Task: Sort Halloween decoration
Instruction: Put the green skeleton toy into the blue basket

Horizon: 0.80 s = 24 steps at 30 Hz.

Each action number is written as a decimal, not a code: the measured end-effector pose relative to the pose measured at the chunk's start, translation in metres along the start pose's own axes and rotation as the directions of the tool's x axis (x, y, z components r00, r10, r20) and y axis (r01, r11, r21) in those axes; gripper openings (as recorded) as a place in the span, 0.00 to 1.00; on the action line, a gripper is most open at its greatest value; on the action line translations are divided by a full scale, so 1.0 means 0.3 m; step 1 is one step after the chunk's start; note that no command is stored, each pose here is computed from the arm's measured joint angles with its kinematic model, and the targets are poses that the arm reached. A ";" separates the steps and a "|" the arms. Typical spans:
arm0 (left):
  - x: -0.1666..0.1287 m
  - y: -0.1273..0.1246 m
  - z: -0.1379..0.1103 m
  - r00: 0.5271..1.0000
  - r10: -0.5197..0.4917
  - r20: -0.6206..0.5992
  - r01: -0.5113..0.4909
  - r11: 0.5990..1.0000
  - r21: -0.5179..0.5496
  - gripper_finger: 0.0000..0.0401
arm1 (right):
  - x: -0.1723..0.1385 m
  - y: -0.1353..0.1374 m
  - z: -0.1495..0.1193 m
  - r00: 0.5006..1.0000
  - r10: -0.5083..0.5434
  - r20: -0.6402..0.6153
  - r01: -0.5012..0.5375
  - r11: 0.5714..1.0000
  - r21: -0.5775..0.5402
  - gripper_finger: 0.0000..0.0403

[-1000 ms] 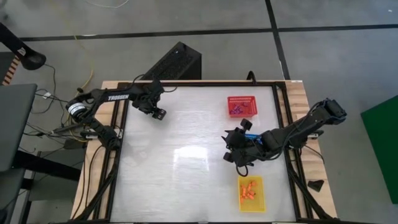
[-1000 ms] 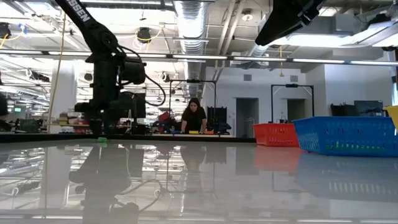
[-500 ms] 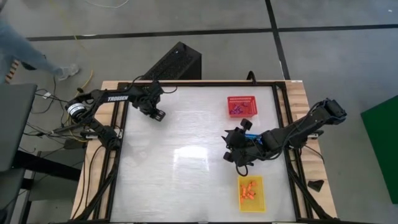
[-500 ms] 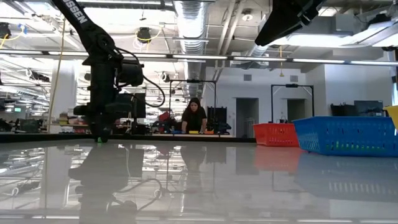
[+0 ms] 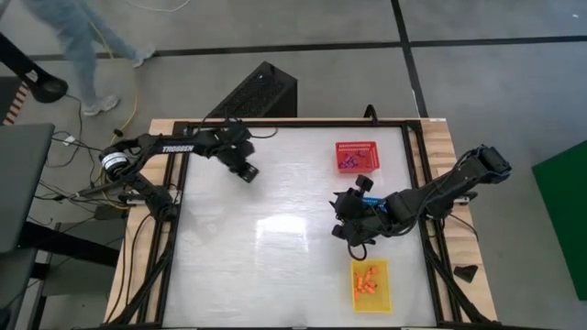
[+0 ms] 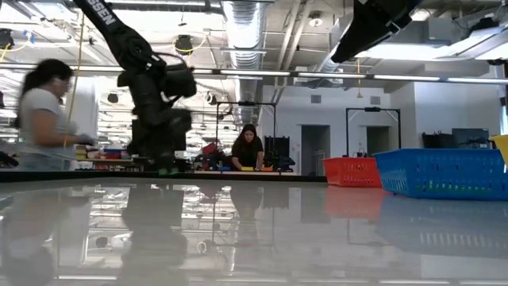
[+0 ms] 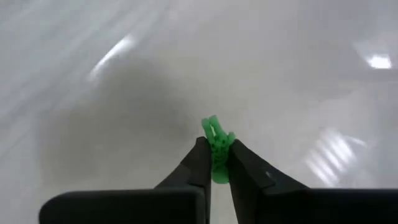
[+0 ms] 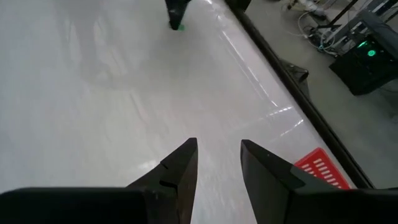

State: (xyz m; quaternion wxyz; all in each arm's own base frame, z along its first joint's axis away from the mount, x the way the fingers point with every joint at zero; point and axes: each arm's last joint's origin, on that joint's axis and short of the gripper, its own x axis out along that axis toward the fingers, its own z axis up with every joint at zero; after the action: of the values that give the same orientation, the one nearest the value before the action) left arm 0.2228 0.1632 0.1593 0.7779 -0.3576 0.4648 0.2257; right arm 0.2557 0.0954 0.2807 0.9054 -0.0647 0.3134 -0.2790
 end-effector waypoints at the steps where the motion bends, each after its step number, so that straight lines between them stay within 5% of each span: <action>1: 0.006 -0.030 0.007 0.998 -0.058 0.027 0.057 0.998 0.037 0.05 | -0.002 0.001 -0.003 1.000 0.010 -0.010 -0.010 1.000 -0.008 0.38; 7: 0.030 -0.292 0.016 0.895 -0.374 0.242 0.294 0.904 0.309 0.05 | -0.023 0.018 -0.023 0.990 0.115 -0.077 -0.119 0.992 -0.040 0.38; 12: 0.040 -0.508 -0.041 0.754 -0.553 0.354 0.313 0.776 0.547 0.05 | -0.047 0.034 -0.030 0.984 0.154 -0.084 -0.160 0.985 -0.060 0.38; 19: 0.214 -0.673 -0.075 0.648 -0.604 0.463 0.305 0.763 0.570 0.05 | -0.117 0.052 0.026 0.977 0.213 -0.016 -0.213 0.976 -0.041 0.38; 24: 0.331 -0.783 0.009 0.581 -0.677 0.451 0.363 0.712 0.602 0.06 | -0.162 0.075 0.038 0.970 0.238 0.049 -0.234 0.970 -0.071 0.38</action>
State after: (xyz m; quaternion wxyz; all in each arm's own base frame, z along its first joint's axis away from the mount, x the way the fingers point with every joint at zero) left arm 0.4312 0.0162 0.1537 0.9781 -0.1921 0.0760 -0.0255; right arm 0.2416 0.1402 0.3091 0.9381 -0.0640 0.3019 -0.1570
